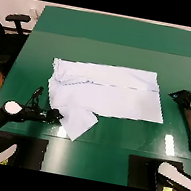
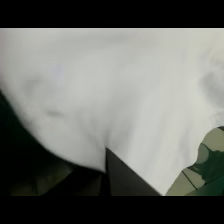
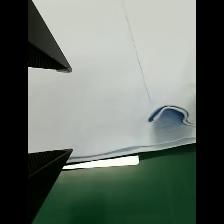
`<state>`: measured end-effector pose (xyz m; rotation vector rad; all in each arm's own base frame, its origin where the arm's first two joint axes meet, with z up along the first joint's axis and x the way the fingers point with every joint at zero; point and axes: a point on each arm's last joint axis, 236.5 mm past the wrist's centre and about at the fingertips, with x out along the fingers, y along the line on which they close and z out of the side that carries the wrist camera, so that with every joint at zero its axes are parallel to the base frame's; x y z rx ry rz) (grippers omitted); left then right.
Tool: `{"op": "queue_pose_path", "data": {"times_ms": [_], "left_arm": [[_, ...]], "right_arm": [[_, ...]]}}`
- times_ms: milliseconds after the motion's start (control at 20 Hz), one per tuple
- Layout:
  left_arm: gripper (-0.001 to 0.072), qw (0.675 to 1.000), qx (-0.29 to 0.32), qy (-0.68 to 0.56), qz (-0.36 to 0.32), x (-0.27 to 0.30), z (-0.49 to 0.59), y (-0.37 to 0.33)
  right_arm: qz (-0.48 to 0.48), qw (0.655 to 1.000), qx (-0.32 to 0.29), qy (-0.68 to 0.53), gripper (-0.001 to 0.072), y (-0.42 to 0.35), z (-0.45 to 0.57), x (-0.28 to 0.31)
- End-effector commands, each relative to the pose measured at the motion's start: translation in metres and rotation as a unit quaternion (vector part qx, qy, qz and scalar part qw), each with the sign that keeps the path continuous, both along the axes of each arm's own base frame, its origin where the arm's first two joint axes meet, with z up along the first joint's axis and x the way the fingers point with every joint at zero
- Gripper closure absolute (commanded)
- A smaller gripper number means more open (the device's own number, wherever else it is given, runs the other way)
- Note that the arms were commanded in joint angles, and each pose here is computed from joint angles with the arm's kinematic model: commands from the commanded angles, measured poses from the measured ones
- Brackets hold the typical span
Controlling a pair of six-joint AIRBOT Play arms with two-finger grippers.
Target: Fold the shirts.
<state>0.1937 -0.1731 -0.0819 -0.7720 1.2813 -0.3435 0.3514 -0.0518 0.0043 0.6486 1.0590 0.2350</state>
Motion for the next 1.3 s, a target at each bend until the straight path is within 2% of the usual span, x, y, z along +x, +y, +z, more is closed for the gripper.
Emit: {"op": "queue_pose_path", "data": {"times_ms": [0, 100, 250, 450, 700, 850, 1000, 1050, 1100, 1150, 1250], "left_arm": [[0.0687, 1.000, -0.007, -0.029, 0.008, 0.015, 0.012, -0.003], [0.0687, 0.998, -0.002, -0.065, 0.000, 0.030, 0.028, -0.004], [0.0687, 0.994, 0.009, -0.111, -0.001, 0.054, 0.053, -0.003], [0.0687, 0.989, 0.017, -0.146, -0.017, 0.066, 0.071, -0.004], [0.0687, 0.988, 0.020, -0.153, -0.022, 0.067, 0.072, -0.004], [0.0686, 0.988, 0.020, -0.153, -0.021, 0.068, 0.072, -0.004], [0.0686, 0.988, 0.020, -0.153, -0.021, 0.068, 0.072, -0.004], [0.0687, 0.988, 0.020, -0.153, -0.021, 0.067, 0.072, -0.004], [0.0687, 0.988, 0.020, -0.153, -0.021, 0.068, 0.072, -0.004], [0.0687, 0.988, 0.019, -0.154, -0.020, 0.068, 0.073, -0.004], [0.0687, 0.982, 0.025, -0.182, -0.031, 0.076, 0.085, -0.005]], "right_arm": [[0.012, 0.999, -0.018, 0.048, 0.0154, -0.006, -0.019, -0.018], [0.007, 0.994, 0.008, 0.108, 0.0154, -0.008, -0.037, -0.038], [0.005, 0.980, 0.078, 0.183, 0.0157, -0.004, -0.054, -0.064], [0.007, 0.975, 0.048, 0.217, 0.0157, -0.017, -0.071, -0.080], [0.038, 0.963, 0.079, 0.255, 0.0157, 0.010, -0.097, -0.099], [0.038, 0.967, 0.088, 0.234, 0.0180, 0.027, -0.102, -0.087], [0.033, 0.972, 0.090, 0.214, 0.0275, 0.038, -0.102, -0.072], [0.034, 0.974, 0.088, 0.208, 0.0357, 0.041, -0.101, -0.067], [0.035, 0.975, 0.085, 0.201, 0.0596, 0.042, -0.098, -0.063], [0.037, 0.977, 0.081, 0.193, 0.0692, 0.041, -0.094, -0.058], [0.041, 0.982, 0.067, 0.170, 0.0692, 0.038, -0.080, -0.047]]}}
